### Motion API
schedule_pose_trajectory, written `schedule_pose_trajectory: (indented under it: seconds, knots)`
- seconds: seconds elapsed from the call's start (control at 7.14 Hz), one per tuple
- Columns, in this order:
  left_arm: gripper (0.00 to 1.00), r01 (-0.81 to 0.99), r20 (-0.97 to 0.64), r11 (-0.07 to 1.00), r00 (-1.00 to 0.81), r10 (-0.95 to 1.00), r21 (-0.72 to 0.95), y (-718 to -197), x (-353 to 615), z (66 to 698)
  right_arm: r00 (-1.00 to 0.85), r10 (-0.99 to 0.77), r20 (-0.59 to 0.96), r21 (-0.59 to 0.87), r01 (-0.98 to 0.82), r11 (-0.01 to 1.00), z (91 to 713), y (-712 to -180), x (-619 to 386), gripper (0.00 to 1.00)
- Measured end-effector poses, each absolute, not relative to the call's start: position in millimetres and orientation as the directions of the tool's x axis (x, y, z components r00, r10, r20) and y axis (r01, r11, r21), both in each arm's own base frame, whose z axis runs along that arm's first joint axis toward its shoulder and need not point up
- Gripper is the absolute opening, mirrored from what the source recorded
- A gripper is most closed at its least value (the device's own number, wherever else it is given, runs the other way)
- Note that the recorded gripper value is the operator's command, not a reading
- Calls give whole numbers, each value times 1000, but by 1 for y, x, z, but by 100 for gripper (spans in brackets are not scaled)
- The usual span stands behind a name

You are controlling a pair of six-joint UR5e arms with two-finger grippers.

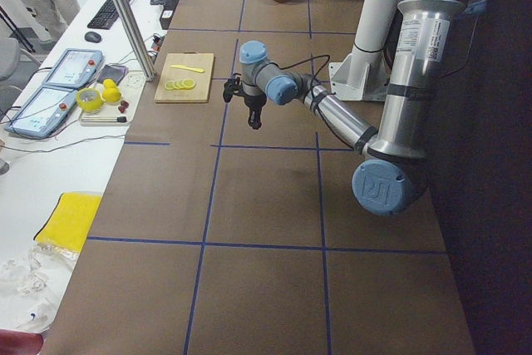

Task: Put ice and strawberries in cup
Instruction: 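Lift the strawberry with the left gripper and carry it over the cup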

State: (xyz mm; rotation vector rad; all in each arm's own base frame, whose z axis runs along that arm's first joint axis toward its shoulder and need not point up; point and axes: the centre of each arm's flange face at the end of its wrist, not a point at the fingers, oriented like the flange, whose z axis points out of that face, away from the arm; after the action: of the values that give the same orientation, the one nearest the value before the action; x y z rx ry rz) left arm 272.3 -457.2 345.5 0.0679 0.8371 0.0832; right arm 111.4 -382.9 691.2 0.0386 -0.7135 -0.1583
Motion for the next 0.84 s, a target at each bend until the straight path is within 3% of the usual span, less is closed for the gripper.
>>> schedule_pose_trajectory:
  seconds: [0.42,0.84]
  knots:
    - [1,36,-762,999,646,-46,-29,-432,381,227,745,-159,648,91,131,987,690,-383,111,99]
    - [3,115,-767,988,622,-156,-107,-419,478,147,745,-157,648,89,130,987,691,-383,111,99]
